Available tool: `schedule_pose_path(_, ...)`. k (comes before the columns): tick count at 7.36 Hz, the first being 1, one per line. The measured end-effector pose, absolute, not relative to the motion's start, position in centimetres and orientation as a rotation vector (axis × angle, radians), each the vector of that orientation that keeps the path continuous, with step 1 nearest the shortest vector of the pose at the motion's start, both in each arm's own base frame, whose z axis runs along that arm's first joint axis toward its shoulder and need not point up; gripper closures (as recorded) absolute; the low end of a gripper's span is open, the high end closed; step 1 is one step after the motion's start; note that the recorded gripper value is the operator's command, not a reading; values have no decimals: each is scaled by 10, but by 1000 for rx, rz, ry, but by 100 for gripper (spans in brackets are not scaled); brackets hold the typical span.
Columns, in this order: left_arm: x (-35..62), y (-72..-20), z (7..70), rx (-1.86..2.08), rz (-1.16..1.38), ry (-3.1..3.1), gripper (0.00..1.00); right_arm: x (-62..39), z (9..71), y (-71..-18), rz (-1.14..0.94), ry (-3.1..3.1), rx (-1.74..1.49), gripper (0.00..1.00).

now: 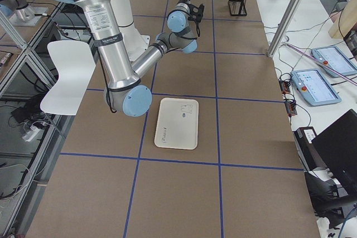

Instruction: Left arm grabs green cup and hands to right arm on tray

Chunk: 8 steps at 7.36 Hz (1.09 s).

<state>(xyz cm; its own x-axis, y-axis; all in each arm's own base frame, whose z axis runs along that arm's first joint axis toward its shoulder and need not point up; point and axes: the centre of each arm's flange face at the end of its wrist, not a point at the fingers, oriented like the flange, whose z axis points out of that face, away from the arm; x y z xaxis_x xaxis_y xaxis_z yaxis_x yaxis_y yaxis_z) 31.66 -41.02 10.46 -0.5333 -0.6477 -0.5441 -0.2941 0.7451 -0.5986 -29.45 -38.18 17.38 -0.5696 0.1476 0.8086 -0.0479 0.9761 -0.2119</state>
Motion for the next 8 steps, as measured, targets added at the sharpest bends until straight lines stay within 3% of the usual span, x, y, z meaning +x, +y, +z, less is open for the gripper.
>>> schedule_pose_path(2,327,-404,102,-728,-559,2136,100,-295,172,-383,272,-2172,-62,6)
schedule_pose_path(5,330,-402,98,-734,-561,2140,100,-297,172,-377,256,-2192,-73,42)
schedule_pose_path(7,333,-399,96,-737,-574,2155,100,-295,173,-372,238,-2223,-89,54)
schedule_pose_path(8,338,-395,94,-747,-582,2165,100,-294,173,-371,235,-2229,-92,66)
